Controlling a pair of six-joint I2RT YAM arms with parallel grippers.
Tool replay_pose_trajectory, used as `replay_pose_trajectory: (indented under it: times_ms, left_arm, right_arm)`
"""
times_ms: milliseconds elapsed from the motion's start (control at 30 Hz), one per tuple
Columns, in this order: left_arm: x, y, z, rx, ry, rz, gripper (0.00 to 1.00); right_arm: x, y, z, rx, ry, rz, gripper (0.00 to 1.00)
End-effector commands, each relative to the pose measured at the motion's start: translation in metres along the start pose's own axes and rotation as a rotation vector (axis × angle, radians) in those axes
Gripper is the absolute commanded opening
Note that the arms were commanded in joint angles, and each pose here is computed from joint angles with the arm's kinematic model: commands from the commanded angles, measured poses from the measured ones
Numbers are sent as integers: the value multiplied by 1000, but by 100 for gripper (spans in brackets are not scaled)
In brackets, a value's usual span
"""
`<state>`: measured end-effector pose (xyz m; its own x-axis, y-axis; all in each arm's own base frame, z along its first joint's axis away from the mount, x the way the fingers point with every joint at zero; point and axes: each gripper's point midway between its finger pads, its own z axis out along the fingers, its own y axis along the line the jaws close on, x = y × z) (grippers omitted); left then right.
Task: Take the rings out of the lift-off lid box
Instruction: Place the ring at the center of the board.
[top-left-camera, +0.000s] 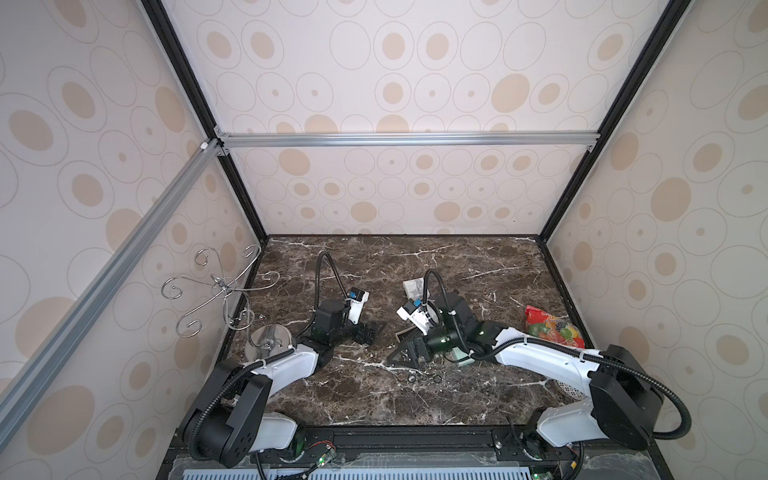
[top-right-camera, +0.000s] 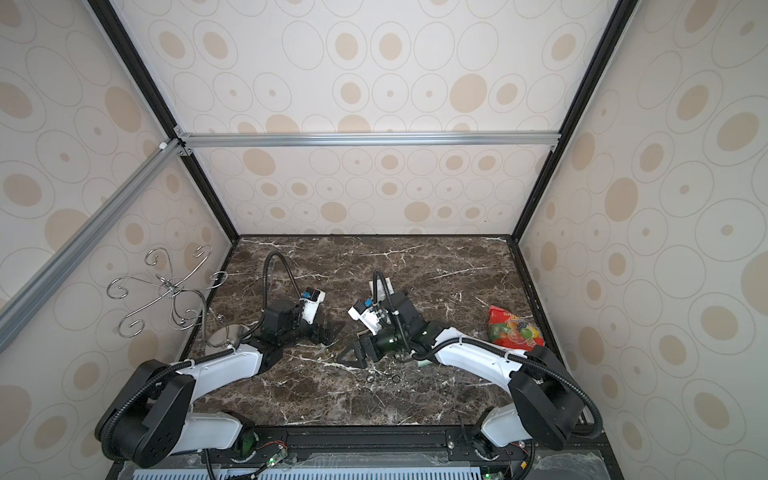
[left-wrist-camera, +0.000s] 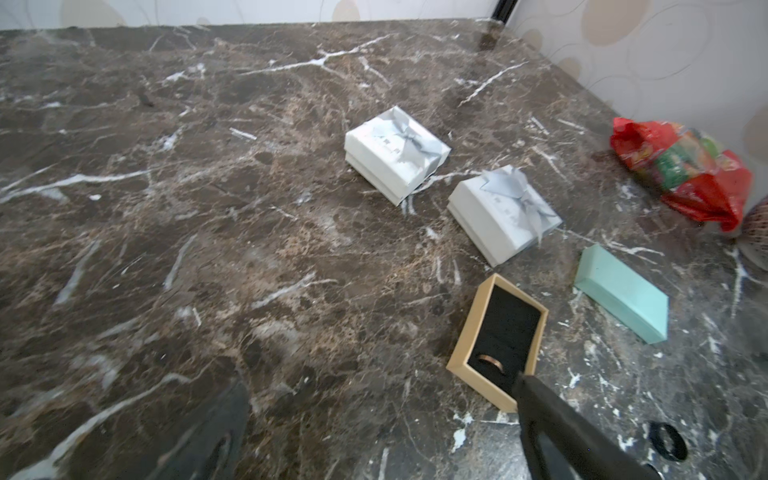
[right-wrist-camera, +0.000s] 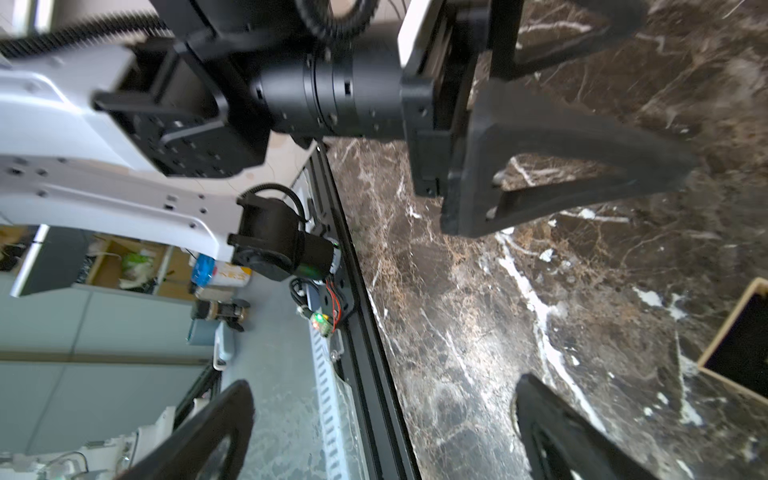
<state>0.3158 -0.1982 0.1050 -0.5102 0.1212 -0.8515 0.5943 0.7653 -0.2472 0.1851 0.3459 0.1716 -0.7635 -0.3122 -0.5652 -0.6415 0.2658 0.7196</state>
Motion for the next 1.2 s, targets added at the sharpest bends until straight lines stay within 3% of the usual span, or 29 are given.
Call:
replay_pose_trajectory:
  times_ms: [0, 167, 333, 833, 1033, 1167]
  left_arm:
    - [-17, -28, -7, 146, -92, 29, 99]
    - [-26, -66, -20, 363, -164, 57, 98]
    - [-16, -94, -16, 509, -122, 74, 99]
    - [-24, -107, -12, 573, -157, 76, 97]
    - [-24, -112, -12, 611, -161, 60, 78]
    - [-24, -113, -12, 616, -159, 59, 56]
  right_arm:
    - [-15, 8, -11, -97, -71, 48, 100]
    - [-27, 3, -13, -108, -104, 70, 100]
    - [-35, -1, -10, -109, -114, 68, 100]
    - [-42, 5, -8, -162, -127, 67, 100]
    - [-43, 5, -7, -172, -134, 71, 100]
    - [-43, 4, -7, -171, -135, 75, 99]
